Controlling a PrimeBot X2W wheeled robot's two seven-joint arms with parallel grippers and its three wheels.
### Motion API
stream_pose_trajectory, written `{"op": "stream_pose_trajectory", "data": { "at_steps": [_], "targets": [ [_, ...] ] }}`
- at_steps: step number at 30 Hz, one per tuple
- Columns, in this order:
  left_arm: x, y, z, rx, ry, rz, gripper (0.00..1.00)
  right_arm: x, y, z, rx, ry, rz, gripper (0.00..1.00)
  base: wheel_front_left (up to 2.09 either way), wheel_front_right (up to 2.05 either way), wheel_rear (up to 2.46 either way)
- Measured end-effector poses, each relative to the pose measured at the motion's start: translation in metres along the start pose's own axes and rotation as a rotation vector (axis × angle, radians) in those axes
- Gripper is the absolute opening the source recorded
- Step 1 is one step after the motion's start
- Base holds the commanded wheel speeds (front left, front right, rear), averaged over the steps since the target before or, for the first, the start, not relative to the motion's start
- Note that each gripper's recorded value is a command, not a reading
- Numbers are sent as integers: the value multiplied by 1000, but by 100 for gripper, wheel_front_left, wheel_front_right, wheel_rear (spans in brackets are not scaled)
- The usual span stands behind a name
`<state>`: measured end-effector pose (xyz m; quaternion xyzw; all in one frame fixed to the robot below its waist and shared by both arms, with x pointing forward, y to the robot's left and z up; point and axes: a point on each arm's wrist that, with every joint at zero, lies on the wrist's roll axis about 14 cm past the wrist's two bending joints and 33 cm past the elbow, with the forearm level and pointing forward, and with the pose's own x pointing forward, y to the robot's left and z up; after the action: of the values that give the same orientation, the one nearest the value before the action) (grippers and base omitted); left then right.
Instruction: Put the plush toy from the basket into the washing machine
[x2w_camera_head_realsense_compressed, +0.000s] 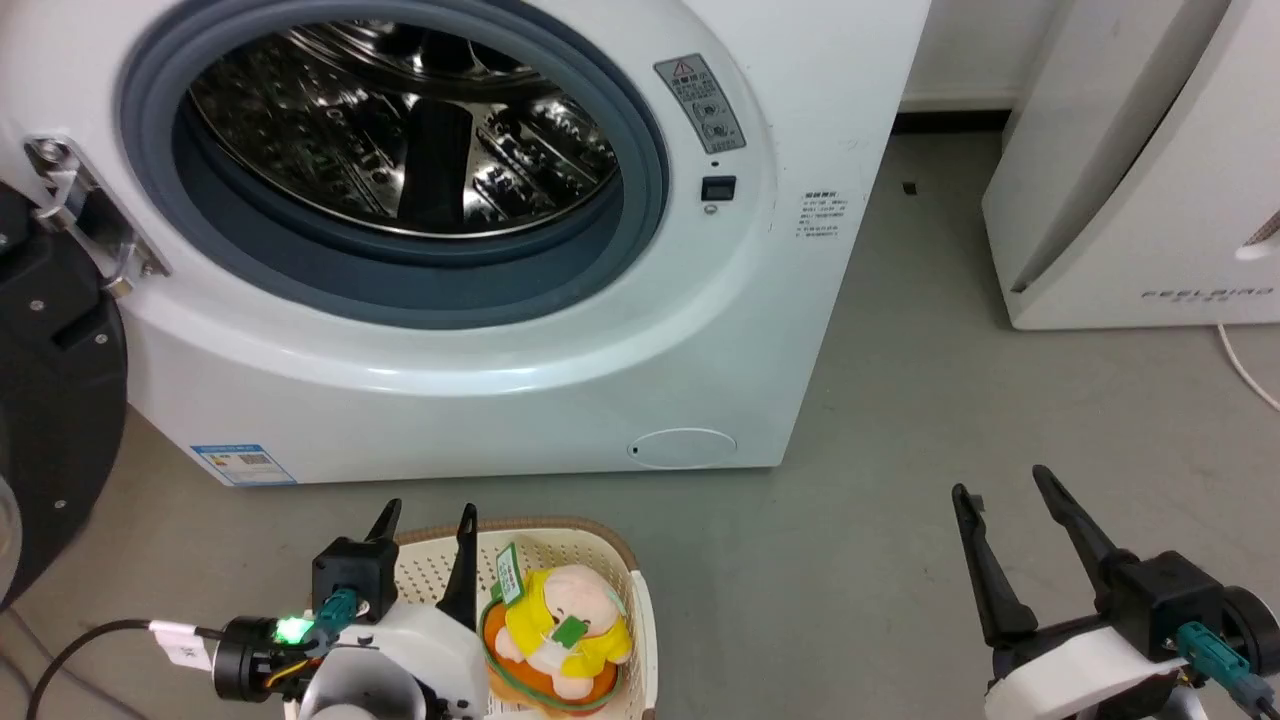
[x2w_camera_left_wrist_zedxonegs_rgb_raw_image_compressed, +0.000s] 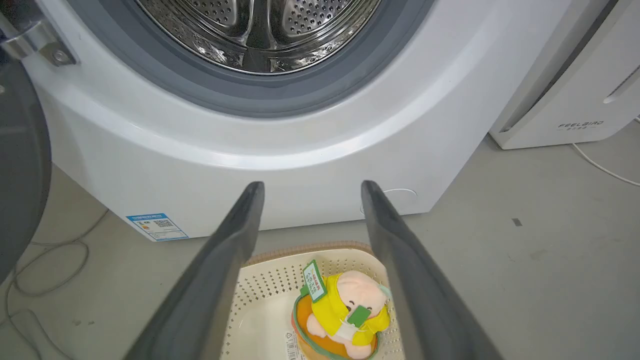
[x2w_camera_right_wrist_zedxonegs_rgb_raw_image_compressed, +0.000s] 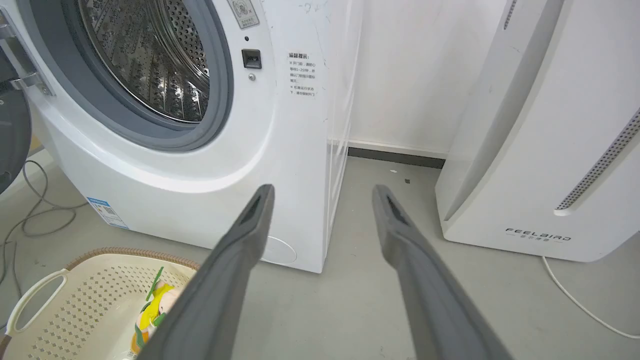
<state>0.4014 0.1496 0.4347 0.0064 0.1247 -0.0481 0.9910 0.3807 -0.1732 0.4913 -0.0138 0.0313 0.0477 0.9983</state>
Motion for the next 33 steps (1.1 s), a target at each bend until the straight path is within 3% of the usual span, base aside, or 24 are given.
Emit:
{"op": "stream_pose_trajectory", "data": {
  "at_steps": [15, 33],
  "targets": [
    [38, -17, -45, -2, 137, -74, 100, 13, -8, -21, 5, 41, -20, 100, 0, 0, 0],
    [71, -46, -151, -15, 508, -196, 100, 29, -23, -65, 12, 128, -61, 100, 0, 0, 0]
  ]
}}
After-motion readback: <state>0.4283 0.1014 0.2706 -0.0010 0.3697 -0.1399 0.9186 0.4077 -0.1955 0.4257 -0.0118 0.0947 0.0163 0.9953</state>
